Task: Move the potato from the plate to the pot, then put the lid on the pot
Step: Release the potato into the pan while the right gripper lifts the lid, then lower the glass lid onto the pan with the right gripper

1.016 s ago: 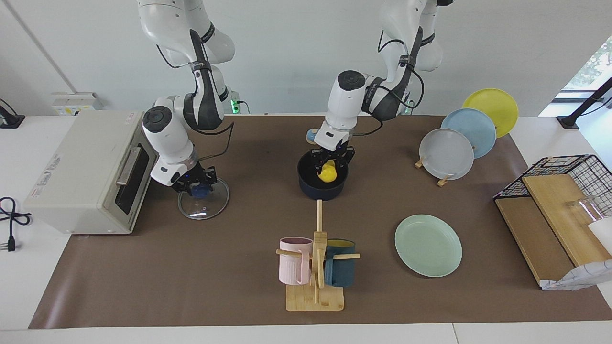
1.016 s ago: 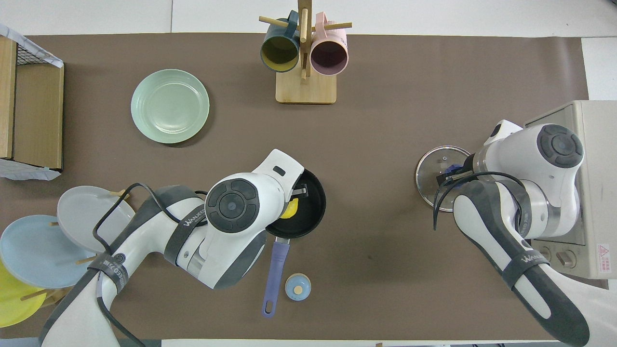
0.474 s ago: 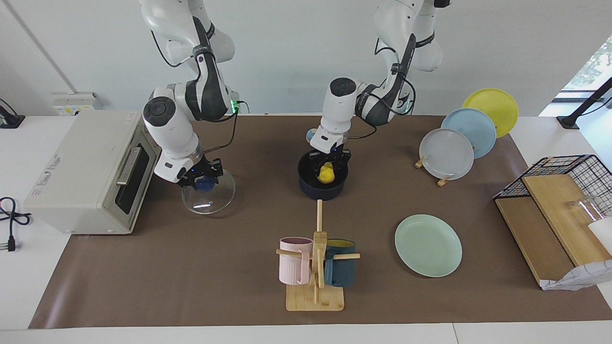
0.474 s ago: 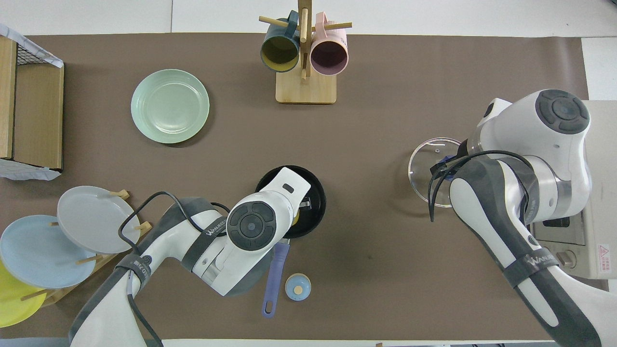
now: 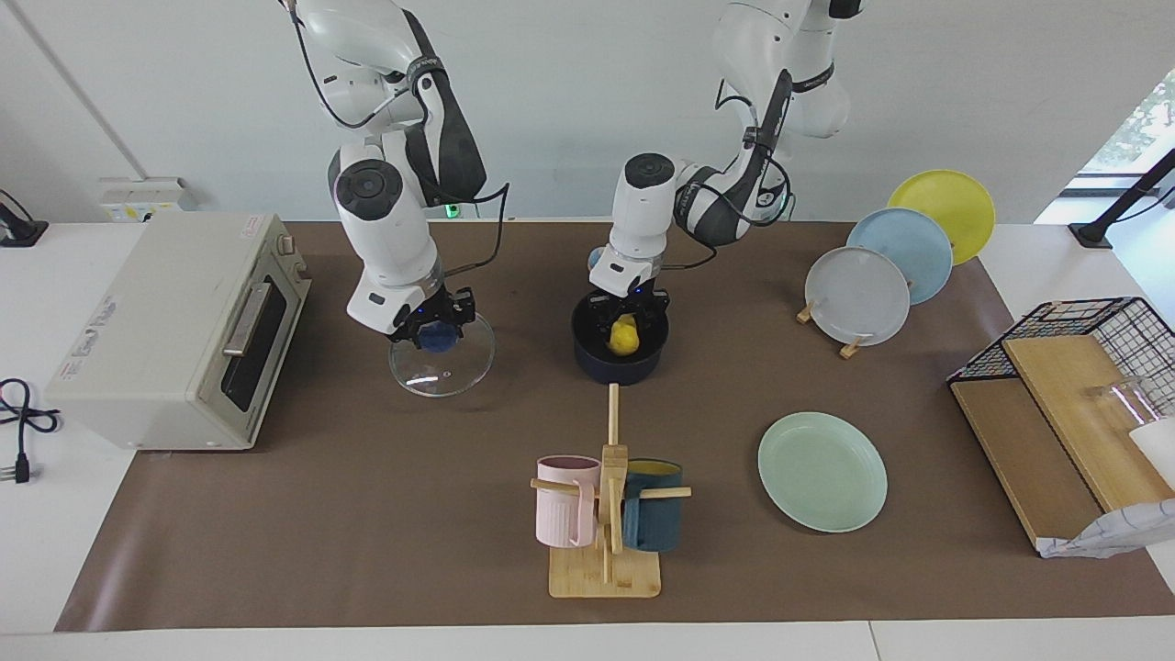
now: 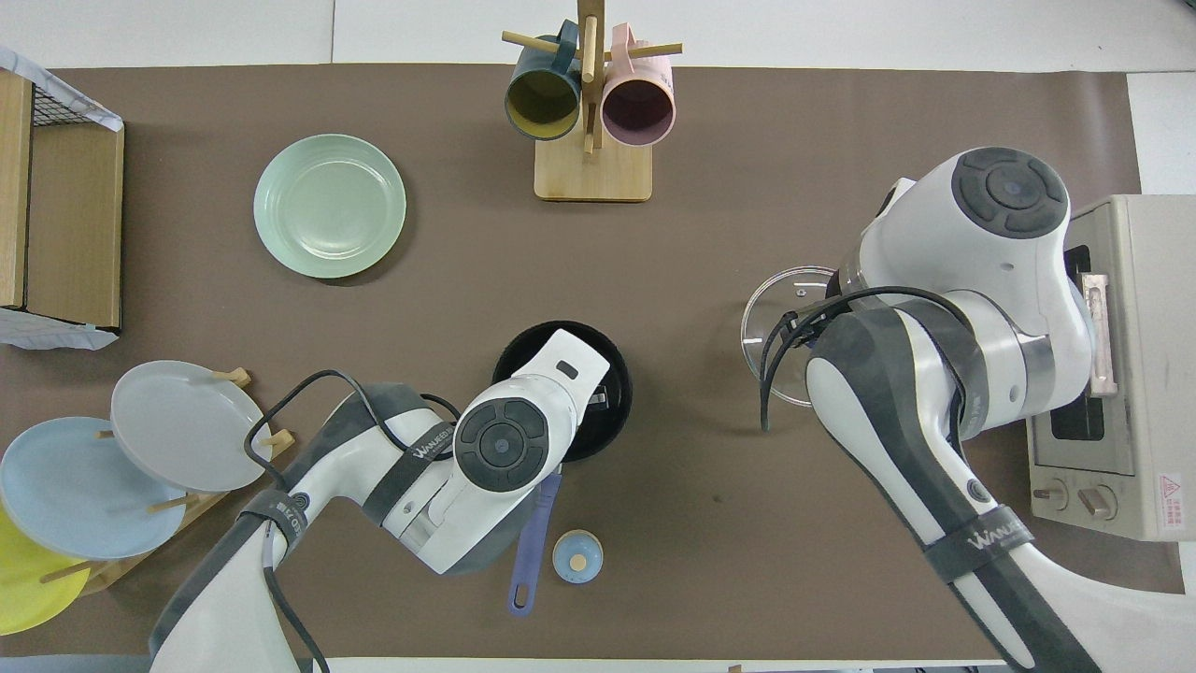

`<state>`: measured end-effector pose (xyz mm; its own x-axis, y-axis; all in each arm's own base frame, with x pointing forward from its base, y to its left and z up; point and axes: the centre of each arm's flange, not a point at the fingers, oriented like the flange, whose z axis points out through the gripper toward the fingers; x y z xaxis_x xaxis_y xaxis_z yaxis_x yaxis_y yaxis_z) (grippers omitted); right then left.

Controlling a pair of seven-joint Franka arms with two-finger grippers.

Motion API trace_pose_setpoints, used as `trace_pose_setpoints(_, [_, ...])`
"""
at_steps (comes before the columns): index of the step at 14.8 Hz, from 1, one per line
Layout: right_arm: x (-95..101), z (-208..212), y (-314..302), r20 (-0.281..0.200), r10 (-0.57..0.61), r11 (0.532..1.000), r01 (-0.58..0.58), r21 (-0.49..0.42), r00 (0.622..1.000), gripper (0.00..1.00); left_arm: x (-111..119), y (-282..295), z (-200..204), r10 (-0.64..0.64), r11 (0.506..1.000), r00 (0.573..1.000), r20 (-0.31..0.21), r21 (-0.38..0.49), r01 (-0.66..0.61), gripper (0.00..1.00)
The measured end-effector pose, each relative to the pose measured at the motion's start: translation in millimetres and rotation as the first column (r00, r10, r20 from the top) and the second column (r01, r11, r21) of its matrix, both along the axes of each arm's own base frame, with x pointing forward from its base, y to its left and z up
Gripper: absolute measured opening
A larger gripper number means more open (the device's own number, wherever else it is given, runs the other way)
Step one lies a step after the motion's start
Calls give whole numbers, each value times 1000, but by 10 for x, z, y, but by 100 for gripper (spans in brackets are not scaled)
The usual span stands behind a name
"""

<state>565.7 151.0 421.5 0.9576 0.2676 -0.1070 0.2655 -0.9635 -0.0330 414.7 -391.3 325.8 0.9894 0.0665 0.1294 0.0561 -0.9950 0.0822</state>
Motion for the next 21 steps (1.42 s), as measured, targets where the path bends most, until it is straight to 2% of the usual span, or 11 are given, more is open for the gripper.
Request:
trace_pose_setpoints(2, [18,-10,-6,-1,-2,1000,2,0,1000,66,26,-10,52,-1,1000,1000,4,1,1,98])
trace_pose_setpoints(5, [22,31,70,8,2,1000,-2,1,1000,66,192,32,289,17,999,1000,-18,37,-16,100])
trace_pose_setpoints(8, [-42,151,444,31,-16,1000,16,1,999,66,512,286,812,47,997,998,-35,56,-45,100])
trace_pose_setpoints(11, [-160,266,878,53,-53,999,53,3,997,66,836,780,1494,44,998,995,-87,37,-41,100])
trace_pose_setpoints(13, [-245,412,1203,73,-90,996,89,11,993,66,1050,1336,1948,16,999,994,-108,37,-12,100])
trace_pose_setpoints(15, [-391,543,1631,93,-137,991,135,24,986,66,1202,2004,2305,-35,998,992,-123,44,41,100])
trace_pose_setpoints(17, [-668,566,2138,97,-164,986,162,28,982,66,1288,2578,2513,-95,994,986,-137,47,102,100])
trace_pose_setpoints(19, [-938,509,2545,109,-164,987,162,20,980,66,1337,3013,2597,-139,988,980,-142,47,147,100])
trace_pose_setpoints(21, [-1044,428,2745,122,-146,989,146,10,982,66,1344,3273,2602,-165,984,973,-158,45,175,100])
